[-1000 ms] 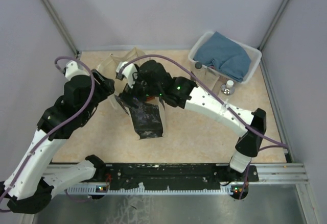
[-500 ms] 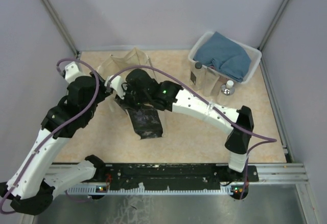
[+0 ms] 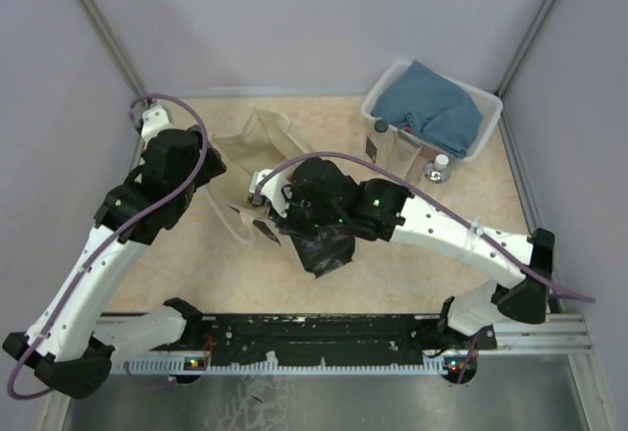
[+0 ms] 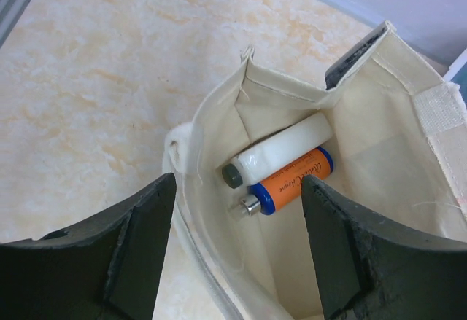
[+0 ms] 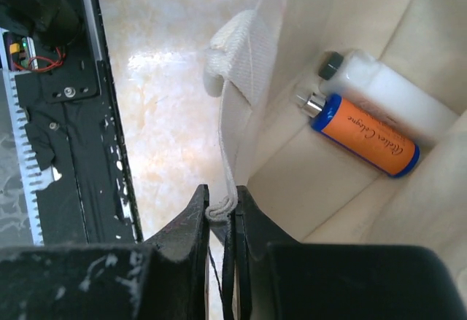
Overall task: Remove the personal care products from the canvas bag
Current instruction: Adjust the canvas bag at the center of the board.
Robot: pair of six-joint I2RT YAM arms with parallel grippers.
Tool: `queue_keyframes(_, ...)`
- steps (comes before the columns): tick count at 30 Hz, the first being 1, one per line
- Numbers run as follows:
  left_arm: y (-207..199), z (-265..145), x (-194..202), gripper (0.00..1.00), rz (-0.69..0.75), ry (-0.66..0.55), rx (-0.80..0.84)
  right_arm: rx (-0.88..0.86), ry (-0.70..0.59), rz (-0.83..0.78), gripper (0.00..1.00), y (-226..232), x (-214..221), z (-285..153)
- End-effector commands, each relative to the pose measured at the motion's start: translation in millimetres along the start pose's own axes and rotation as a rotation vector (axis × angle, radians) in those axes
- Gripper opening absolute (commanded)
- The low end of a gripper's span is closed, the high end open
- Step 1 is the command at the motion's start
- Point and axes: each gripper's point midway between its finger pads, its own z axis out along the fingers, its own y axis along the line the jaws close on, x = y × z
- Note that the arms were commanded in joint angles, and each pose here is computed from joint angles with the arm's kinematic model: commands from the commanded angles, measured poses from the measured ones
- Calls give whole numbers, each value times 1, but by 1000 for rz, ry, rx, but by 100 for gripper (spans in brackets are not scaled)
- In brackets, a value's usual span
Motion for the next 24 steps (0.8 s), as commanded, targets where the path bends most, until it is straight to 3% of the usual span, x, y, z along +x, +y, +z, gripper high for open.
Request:
queue_keyframes(1, 15, -13, -5, 76, 23, -2, -23, 23, 32, 23, 0, 5, 12, -28)
queue_keyframes(3, 17, -11, 10, 77, 38, 57, -30, 45, 12, 20, 0, 2, 10, -35)
queue_keyframes(4, 16, -9, 18, 77, 41, 86, -28, 54, -2, 21, 11, 1, 8, -37)
queue_keyframes(7, 17, -5, 28, 78, 45, 112, -30, 56, -34, 14, 19, 1, 2, -43)
queue_keyframes(8, 17, -3, 30, 78, 50, 113, -31, 46, -27, 10, 3, 3, 4, -44)
queue_keyframes(9, 17, -1, 33, 79, 56, 115, -34, 40, -19, 8, 0, 4, 5, -45)
queue_keyframes(17, 24, 27, 55, 86, 100, 156, -87, 97, 24, 24, 0, -3, 21, -58)
queue_keyframes(20, 18, 44, 65, 79, 75, 169, -42, 107, -11, 26, 0, -2, 17, -71)
queue_keyframes(21, 13, 50, 71, 66, 72, 187, -19, 111, -26, 29, 17, -2, 14, -75)
queue_keyframes(22, 9, 56, 77, 46, 74, 210, 8, 125, -43, 33, 57, -4, 11, -80)
queue_keyframes(23, 4, 60, 84, 23, 71, 241, 31, 154, -67, 43, 84, -9, 7, -86)
queue_keyframes(24, 1, 62, 91, 3, 59, 267, 40, 183, -94, 50, 94, -13, 2, -92)
